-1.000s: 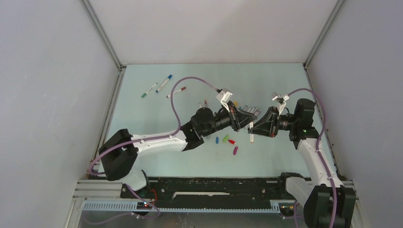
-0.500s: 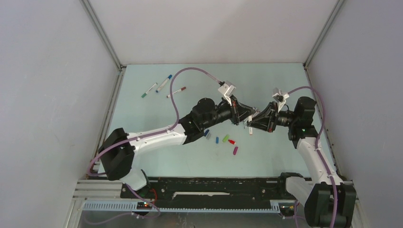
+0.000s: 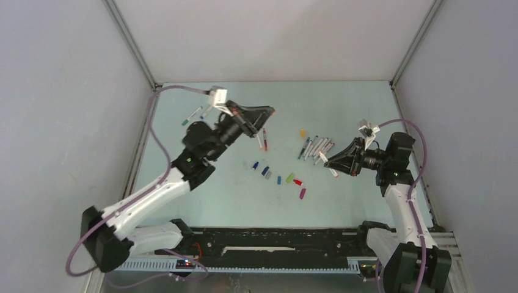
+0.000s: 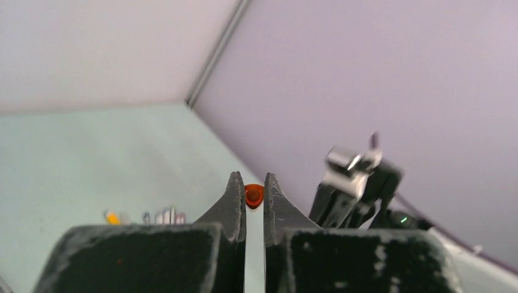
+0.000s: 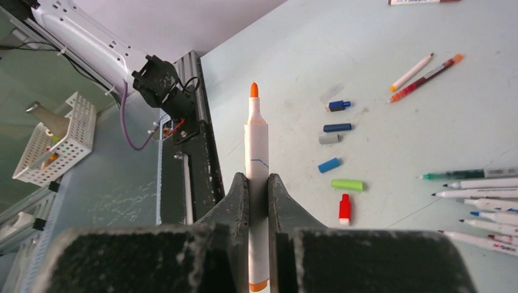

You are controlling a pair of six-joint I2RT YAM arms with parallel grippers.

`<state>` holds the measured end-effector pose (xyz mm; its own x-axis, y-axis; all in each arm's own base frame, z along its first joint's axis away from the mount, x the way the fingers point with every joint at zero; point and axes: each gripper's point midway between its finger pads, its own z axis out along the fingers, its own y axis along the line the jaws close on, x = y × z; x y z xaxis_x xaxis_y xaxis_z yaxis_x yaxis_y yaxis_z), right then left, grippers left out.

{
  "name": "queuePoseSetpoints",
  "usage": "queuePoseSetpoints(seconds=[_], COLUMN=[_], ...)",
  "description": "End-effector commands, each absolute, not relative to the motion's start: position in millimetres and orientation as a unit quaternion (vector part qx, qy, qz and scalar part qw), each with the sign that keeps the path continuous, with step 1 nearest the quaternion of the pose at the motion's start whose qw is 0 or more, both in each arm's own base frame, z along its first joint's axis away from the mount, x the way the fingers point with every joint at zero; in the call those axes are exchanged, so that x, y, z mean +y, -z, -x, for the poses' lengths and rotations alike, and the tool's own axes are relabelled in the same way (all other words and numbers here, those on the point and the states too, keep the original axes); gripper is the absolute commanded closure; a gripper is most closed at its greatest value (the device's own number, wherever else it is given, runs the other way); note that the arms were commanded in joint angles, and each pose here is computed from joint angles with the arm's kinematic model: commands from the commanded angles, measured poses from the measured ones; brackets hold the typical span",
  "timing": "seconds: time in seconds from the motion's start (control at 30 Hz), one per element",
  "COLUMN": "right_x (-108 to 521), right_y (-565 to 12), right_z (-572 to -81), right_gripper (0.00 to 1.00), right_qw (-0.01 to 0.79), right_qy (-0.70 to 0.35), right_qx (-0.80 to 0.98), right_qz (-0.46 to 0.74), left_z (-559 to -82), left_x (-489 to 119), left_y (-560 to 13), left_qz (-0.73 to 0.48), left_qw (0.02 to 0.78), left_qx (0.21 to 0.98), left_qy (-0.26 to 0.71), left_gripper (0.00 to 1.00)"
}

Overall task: Open the pen caps
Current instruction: Open the pen cap from the pen, then place the pen at the center of the board.

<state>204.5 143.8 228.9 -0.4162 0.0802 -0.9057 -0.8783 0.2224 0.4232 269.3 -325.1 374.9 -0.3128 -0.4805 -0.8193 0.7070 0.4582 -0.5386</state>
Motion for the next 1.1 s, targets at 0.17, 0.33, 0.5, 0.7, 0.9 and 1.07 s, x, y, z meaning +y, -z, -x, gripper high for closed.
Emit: queuePoseSetpoints(seconds=[0.17, 0.33, 0.5, 0.7, 0.9, 1.07], right_x=[142.2, 141.4, 132.4, 100.9, 75.3, 57.3], right_y=[-223.9, -221.6, -204.3, -172.4, -146.1, -117.5], right_z=[-206.1, -209.3, -231.5, -278.6, -305.2, -315.8], right_gripper=[1.0, 1.0, 1.0, 1.0, 1.0, 1.0], right_qw=[0.439, 0.444, 0.45, 0.459, 0.459, 0.436], right_qy=[-0.538, -0.532, -0.491, -0.399, -0.341, -0.296], right_qx=[0.655, 0.658, 0.709, 0.79, 0.818, 0.84], right_qz=[0.296, 0.294, 0.234, 0.077, -0.05, -0.124], left_z=[-246.1, -240.5, -229.4, -199.5, -173.0, -161.7], left_x=[-295.7, -300.4, -322.6, -367.3, -404.0, -433.9], left_y=[-344.6, -337.1, -318.6, -254.8, -187.2, -153.1], left_qz=[-0.047, -0.062, -0.105, -0.194, -0.261, -0.309], left_qw=[0.554, 0.54, 0.49, 0.413, 0.367, 0.345], left_qx=[0.641, 0.646, 0.661, 0.732, 0.782, 0.797], left_qy=[0.529, 0.536, 0.558, 0.506, 0.431, 0.388], left_gripper=[1.0, 1.0, 1.0, 1.0, 1.0, 1.0])
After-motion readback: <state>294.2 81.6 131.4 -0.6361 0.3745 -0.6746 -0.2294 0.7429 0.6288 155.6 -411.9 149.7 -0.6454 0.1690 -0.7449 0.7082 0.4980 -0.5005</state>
